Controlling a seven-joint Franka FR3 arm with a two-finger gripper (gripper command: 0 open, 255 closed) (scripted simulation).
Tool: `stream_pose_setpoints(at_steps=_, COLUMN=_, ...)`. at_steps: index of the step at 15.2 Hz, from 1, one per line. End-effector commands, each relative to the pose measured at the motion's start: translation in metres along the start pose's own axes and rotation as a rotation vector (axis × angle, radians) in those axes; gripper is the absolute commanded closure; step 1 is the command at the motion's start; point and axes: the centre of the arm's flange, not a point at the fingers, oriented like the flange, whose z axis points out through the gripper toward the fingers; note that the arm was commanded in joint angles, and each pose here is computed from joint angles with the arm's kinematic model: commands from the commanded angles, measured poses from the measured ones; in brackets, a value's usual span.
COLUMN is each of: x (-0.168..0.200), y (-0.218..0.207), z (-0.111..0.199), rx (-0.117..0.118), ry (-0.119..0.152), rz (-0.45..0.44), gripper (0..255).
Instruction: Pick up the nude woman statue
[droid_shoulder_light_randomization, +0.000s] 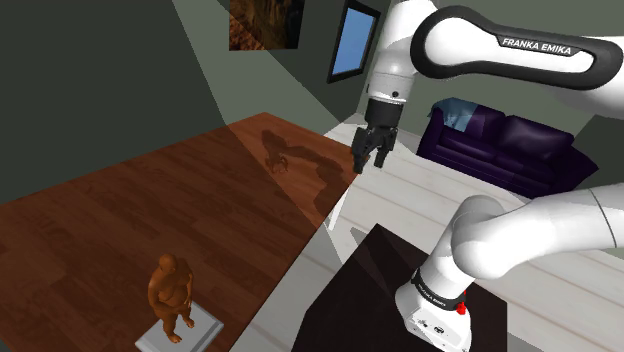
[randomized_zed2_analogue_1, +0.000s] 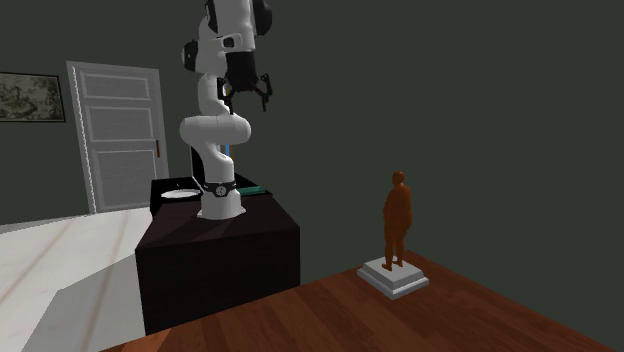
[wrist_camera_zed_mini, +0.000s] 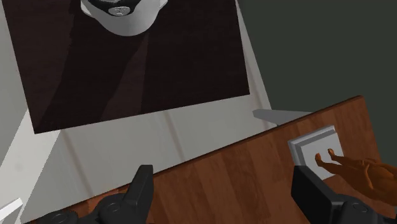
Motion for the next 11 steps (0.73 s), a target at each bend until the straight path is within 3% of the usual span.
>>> stream_pose_setpoints(at_steps=1, x=0.006, y=-0.022, z=0.011, rx=0.004, ry=0.003, rz=0.013, gripper=0)
stream_pose_setpoints(at_steps=11, x=0.040, y=-0.138, z=0.061, rx=0.015, ry=0.013, rz=0.066, gripper=0)
